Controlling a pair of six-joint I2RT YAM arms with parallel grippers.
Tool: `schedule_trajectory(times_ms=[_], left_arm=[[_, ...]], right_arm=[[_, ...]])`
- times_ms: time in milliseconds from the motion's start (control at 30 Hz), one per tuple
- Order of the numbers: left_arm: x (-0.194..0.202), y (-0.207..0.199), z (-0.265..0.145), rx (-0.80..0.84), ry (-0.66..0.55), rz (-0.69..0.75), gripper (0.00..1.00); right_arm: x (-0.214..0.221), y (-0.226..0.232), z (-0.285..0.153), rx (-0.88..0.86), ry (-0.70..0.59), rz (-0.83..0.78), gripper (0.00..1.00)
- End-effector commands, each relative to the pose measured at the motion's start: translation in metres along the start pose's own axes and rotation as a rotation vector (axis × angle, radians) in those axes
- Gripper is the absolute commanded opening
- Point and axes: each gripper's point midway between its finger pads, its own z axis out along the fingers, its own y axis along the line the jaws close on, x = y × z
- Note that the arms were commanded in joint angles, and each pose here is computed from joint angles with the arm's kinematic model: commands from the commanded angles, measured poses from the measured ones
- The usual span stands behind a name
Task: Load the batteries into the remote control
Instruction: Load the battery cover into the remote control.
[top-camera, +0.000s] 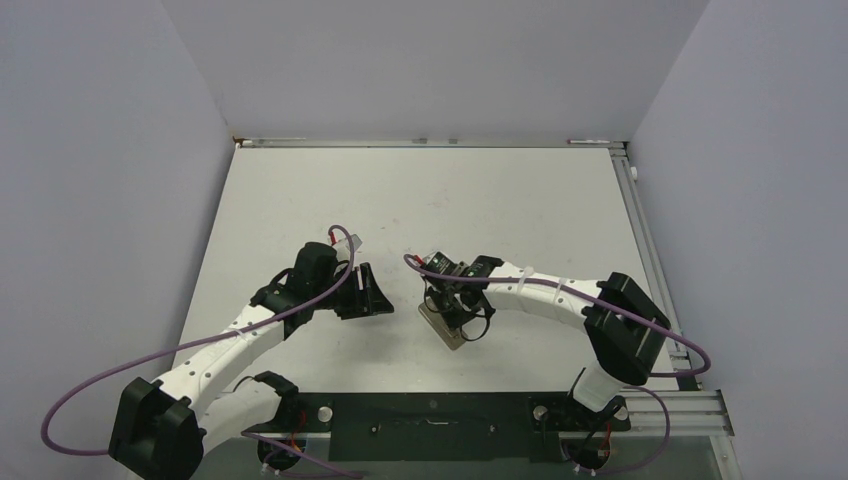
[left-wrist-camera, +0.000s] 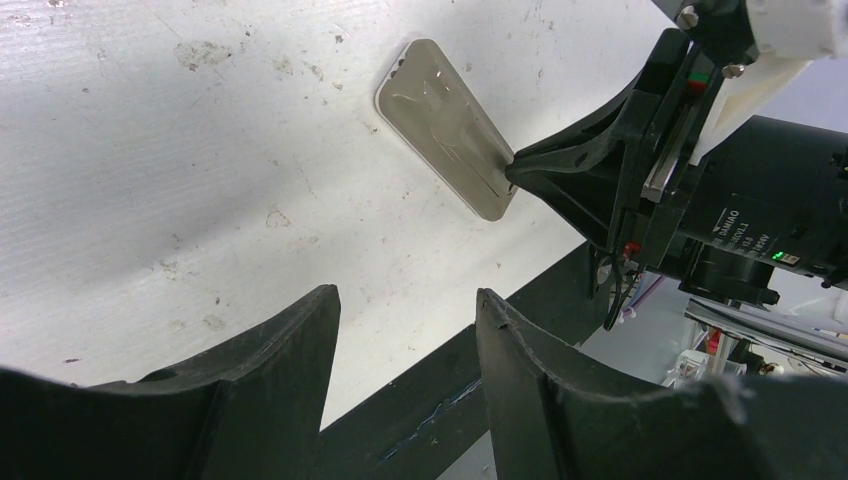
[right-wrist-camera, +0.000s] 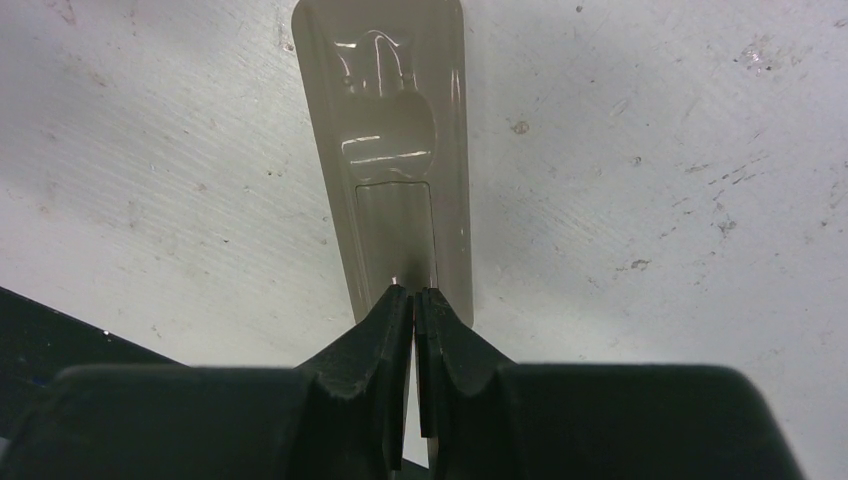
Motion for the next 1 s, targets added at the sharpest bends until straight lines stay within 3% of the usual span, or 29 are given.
schedule_trajectory(times_ms=[0,967], left_arm=[[-0.01,-0.008,-0.002,0.028,-0.023,0.024,0.49],[-0.007,-0.007,0.0,0.032,-0.013,0.018,0.49]], right_arm=[[-0.004,0.003,0.003,-0.009,-0.025,0.002,0.09],[0.015,-0.002,0.022,0.007,0.032,0.002,0.09]])
